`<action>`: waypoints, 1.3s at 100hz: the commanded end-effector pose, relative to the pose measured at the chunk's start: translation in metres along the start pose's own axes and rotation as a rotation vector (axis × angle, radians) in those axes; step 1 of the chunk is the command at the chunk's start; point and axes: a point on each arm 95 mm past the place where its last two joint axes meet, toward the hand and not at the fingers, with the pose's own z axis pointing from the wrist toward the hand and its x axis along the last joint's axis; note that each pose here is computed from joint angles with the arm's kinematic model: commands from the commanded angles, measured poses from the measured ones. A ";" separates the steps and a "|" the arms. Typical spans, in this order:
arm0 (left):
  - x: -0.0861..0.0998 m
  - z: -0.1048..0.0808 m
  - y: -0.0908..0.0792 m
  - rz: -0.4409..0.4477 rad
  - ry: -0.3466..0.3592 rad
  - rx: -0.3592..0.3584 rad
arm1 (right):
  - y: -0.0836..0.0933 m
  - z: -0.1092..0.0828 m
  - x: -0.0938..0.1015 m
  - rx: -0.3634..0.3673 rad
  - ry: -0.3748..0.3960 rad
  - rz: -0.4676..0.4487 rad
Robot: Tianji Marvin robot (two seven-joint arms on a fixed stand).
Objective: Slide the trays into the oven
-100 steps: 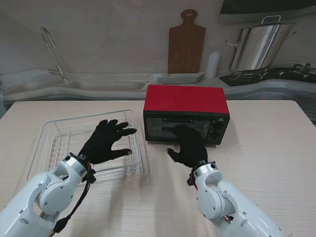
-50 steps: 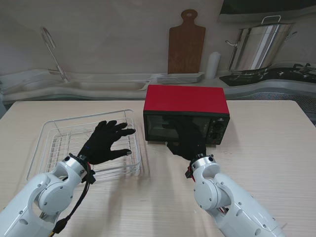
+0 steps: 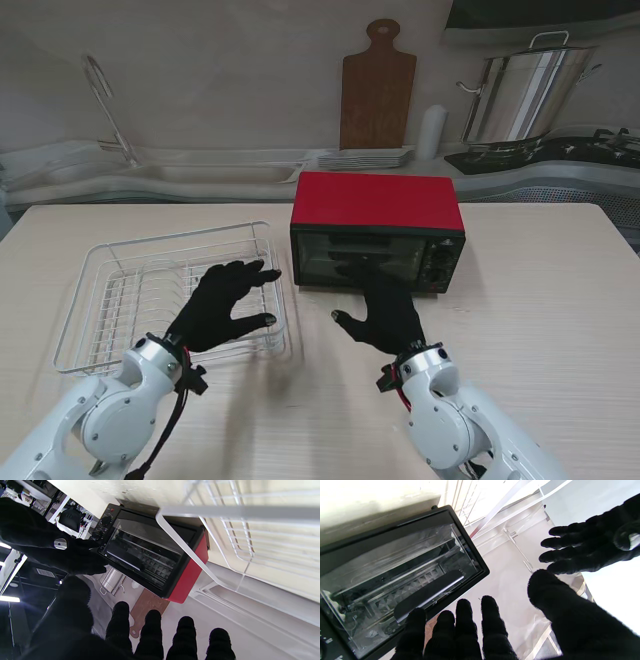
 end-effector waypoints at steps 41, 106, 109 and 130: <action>0.021 -0.018 0.059 -0.265 -0.060 0.038 | -0.037 -0.057 -0.015 0.099 -0.049 0.178; 0.034 -0.021 0.090 -0.440 -0.096 0.008 | -0.045 -0.075 -0.036 0.142 -0.083 0.294; 0.034 -0.022 0.091 -0.439 -0.095 0.012 | -0.045 -0.075 -0.037 0.142 -0.084 0.296; 0.034 -0.021 0.088 -0.429 -0.089 0.035 | -0.042 -0.076 -0.040 0.132 -0.085 0.304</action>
